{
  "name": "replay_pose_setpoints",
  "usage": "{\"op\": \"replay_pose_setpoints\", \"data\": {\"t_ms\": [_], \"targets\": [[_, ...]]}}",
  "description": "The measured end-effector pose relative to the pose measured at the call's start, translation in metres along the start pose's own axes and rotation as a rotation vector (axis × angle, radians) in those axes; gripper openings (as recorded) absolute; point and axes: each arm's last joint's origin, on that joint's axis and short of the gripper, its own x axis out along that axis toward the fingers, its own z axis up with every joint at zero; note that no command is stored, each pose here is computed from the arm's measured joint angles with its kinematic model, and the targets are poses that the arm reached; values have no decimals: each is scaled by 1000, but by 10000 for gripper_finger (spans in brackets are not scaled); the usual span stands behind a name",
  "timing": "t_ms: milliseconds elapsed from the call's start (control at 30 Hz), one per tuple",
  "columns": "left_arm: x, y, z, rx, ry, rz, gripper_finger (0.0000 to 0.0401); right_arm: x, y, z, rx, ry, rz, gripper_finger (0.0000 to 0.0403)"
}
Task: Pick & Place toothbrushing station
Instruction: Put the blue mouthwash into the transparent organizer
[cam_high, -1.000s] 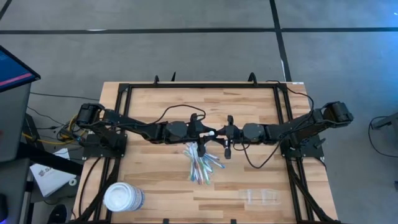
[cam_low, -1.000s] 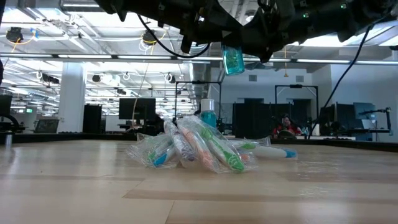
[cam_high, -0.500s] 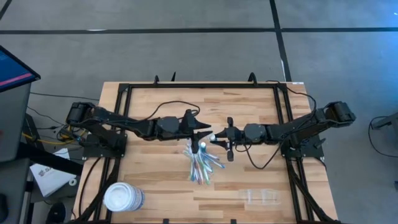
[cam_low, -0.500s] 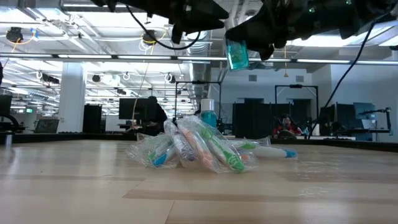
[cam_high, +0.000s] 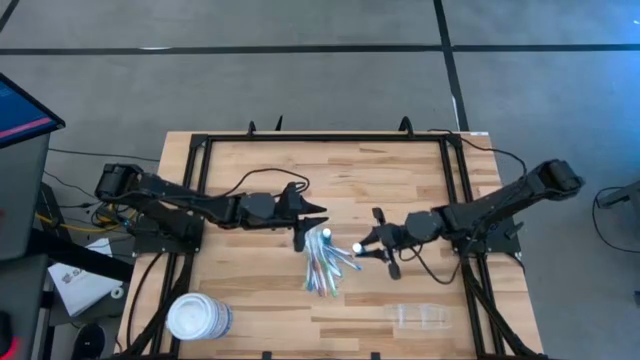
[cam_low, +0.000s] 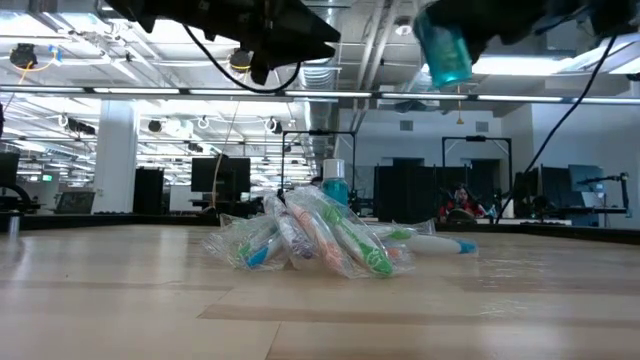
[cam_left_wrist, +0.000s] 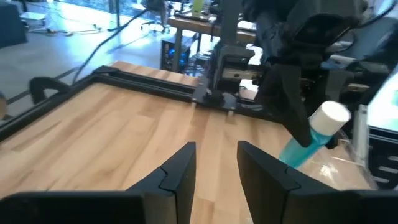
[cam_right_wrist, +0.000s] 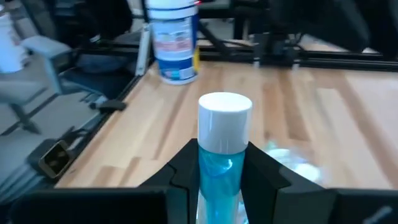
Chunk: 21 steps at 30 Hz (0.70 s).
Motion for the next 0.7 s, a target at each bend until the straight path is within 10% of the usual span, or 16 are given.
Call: {"op": "replay_pose_setpoints", "data": {"t_ms": [700], "targets": [[-3, -9, 0, 0, -16, -33, 111, -15, 67, -16, -64, 66, 117, 77]]}}
